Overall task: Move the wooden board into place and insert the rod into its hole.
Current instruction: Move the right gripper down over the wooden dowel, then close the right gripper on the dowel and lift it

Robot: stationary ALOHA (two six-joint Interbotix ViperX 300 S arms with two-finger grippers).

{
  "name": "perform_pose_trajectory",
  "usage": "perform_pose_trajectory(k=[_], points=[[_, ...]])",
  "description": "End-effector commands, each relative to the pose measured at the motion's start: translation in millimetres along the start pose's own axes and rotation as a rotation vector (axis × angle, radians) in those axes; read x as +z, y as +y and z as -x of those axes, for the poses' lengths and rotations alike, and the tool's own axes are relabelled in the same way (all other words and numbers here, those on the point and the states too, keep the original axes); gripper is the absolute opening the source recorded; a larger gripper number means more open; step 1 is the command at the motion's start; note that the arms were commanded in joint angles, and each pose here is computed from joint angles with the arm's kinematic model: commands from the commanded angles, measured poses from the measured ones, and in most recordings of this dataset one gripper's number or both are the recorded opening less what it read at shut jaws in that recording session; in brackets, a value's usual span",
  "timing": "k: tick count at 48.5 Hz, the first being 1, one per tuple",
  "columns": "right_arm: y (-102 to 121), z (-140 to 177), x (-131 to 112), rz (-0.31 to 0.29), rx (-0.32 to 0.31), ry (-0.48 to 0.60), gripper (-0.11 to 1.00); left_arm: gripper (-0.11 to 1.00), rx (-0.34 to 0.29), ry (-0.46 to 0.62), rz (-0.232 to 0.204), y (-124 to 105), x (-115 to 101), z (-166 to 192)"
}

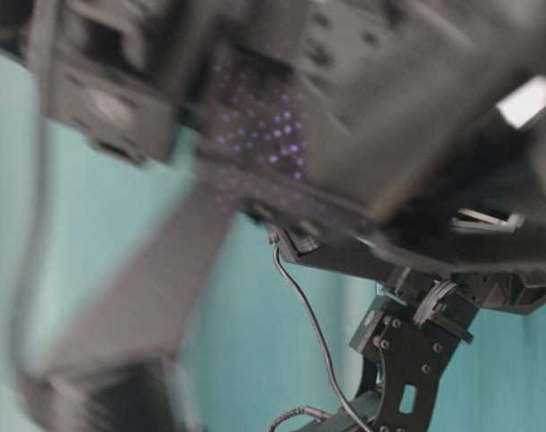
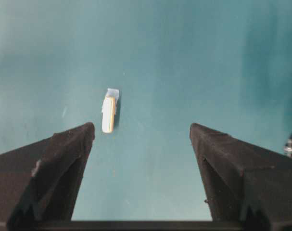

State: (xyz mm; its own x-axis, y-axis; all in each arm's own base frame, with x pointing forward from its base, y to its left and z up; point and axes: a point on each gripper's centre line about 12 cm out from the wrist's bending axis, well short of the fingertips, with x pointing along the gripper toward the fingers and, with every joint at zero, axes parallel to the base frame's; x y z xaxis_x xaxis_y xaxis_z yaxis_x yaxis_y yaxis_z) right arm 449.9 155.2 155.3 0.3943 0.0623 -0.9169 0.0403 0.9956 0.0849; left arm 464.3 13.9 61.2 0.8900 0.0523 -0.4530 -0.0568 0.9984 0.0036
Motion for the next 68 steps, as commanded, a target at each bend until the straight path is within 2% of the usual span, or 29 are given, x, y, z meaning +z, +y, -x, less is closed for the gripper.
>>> perform_pose_trajectory(k=[1, 43, 49, 57, 68], points=[[5.4, 5.5, 7.9, -0.014, 0.015, -0.027, 0.86, 0.37, 0.000, -0.035, -0.009, 0.5, 12.1, 1.4], [14.2, -35.8, 8.0, -0.033, 0.000, 0.049, 0.85, 0.37, 0.000, -0.034, -0.009, 0.5, 11.5, 1.6], [14.4, -38.6, 6.7, -0.037, 0.001, 0.055, 0.81, 0.37, 0.000, -0.034, -0.009, 0.5, 11.5, 1.6], [14.0, -38.7, 7.6, -0.040, 0.004, 0.050, 0.62, 0.37, 0.000, -0.034, -0.009, 0.5, 11.5, 1.6], [14.5, -38.8, 8.6, -0.066, 0.007, 0.042, 0.61, 0.37, 0.000, -0.034, -0.009, 0.5, 11.5, 1.6]])
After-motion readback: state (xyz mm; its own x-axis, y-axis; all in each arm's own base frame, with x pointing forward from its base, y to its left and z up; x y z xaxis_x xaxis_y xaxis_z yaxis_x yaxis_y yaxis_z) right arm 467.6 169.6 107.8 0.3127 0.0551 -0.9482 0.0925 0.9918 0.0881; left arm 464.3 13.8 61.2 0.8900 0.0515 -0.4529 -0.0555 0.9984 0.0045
